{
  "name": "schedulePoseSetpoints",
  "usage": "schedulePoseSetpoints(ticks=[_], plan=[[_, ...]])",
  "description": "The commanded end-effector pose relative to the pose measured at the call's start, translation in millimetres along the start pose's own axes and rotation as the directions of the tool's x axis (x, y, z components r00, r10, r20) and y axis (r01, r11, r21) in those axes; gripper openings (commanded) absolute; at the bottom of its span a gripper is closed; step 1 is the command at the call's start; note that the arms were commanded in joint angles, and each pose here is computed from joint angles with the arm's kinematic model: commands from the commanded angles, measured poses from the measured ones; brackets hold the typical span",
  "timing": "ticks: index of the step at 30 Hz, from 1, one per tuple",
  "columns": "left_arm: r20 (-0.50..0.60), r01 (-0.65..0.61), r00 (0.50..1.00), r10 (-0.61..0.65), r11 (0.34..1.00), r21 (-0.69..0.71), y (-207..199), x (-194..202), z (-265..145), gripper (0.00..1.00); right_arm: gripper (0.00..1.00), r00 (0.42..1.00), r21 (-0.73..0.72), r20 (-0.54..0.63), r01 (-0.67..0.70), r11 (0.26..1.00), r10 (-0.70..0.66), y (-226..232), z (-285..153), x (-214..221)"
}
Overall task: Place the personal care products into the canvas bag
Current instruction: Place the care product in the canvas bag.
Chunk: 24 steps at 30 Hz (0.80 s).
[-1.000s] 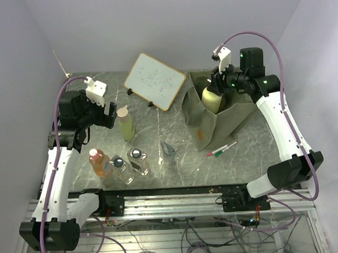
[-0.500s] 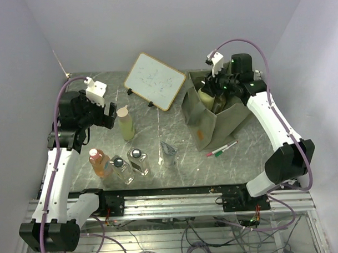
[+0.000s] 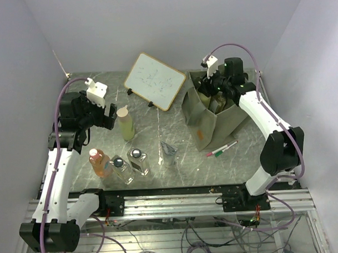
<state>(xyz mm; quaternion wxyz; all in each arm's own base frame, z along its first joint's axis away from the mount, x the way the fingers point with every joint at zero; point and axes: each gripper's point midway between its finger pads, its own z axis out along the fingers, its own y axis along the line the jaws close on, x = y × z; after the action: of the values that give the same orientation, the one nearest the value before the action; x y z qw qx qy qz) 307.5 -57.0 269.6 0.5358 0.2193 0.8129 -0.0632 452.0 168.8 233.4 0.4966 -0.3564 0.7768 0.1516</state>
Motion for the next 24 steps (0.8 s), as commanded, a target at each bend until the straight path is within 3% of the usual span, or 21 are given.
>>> schedulePoseSetpoints(ticks=[1, 15, 24], plan=[[0.040, -0.031, 0.999, 0.030, 0.999, 0.015, -3.7, -6.6, -1.2, 0.99, 0.00, 0.977, 0.107, 0.180, 0.096, 0.990, -0.114, -23.8, -3.3, -51.0], [0.030, -0.039, 0.999, 0.039, 0.999, 0.022, -5.4, -2.9, -1.3, 0.99, 0.00, 0.976, 0.194, 0.139, 0.142, 0.971, -0.170, -48.8, 5.0, -41.7], [0.028, -0.043, 0.999, 0.042, 0.999, 0.027, -6.3, -1.2, -0.6, 0.99, 0.00, 0.983, 0.171, 0.077, 0.153, 0.973, -0.168, -50.6, 11.1, -22.6]])
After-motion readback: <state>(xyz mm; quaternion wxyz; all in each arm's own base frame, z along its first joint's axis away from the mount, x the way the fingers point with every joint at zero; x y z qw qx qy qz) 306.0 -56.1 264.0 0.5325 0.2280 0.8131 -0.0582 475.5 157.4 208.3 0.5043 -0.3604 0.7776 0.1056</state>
